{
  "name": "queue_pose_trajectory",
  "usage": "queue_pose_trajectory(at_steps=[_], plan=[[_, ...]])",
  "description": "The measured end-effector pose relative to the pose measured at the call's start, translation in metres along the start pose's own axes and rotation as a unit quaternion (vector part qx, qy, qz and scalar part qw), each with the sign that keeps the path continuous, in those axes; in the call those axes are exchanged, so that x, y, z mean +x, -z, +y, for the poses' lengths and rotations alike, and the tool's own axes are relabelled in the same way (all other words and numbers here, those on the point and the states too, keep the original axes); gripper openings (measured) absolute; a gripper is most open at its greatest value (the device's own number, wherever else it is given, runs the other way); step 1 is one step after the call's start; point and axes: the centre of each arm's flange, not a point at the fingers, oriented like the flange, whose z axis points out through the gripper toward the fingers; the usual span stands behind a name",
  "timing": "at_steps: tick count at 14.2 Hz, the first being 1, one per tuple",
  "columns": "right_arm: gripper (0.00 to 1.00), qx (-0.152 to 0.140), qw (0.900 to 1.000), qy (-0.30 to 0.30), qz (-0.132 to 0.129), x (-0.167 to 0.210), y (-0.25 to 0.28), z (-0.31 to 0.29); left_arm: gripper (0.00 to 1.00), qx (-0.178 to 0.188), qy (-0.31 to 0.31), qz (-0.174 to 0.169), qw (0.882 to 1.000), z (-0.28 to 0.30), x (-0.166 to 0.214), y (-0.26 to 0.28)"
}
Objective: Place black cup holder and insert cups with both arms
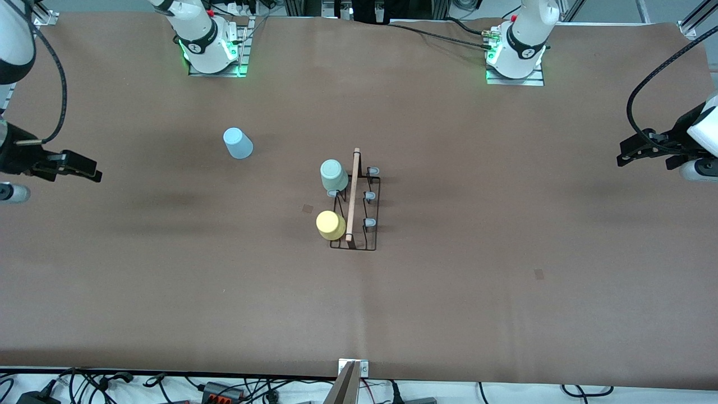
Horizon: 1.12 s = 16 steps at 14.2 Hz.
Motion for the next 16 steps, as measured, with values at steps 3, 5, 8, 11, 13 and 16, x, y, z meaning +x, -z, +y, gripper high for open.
queue_pose_trajectory(at_steps=[3, 5, 8, 11, 13, 16], plan=[[1.00, -0.004, 1.000, 0.002, -0.001, -0.026, -0.001, 0.001, 1.00, 0.000, -0.001, 0.000, 1.000, 0.001, 0.000, 0.000], [1.00, -0.005, 1.000, 0.004, 0.005, -0.034, 0.007, 0.001, 1.00, 0.000, -0.002, 0.000, 1.000, 0.002, 0.000, 0.000], [1.00, -0.005, 1.000, 0.004, 0.008, -0.039, 0.013, 0.001, 1.00, 0.000, -0.003, 0.000, 1.000, 0.003, 0.000, 0.000], [1.00, -0.005, 1.000, 0.004, 0.006, -0.039, 0.013, 0.001, 1.00, 0.000, -0.003, 0.000, 1.000, 0.003, 0.000, 0.000], [1.00, -0.005, 1.000, 0.004, 0.006, -0.039, 0.013, 0.001, 1.00, 0.000, -0.003, 0.000, 1.000, 0.003, 0.000, 0.000], [1.00, -0.005, 1.000, 0.006, 0.006, -0.039, 0.013, -0.001, 1.00, 0.000, -0.003, 0.000, 1.000, 0.003, 0.000, 0.000]])
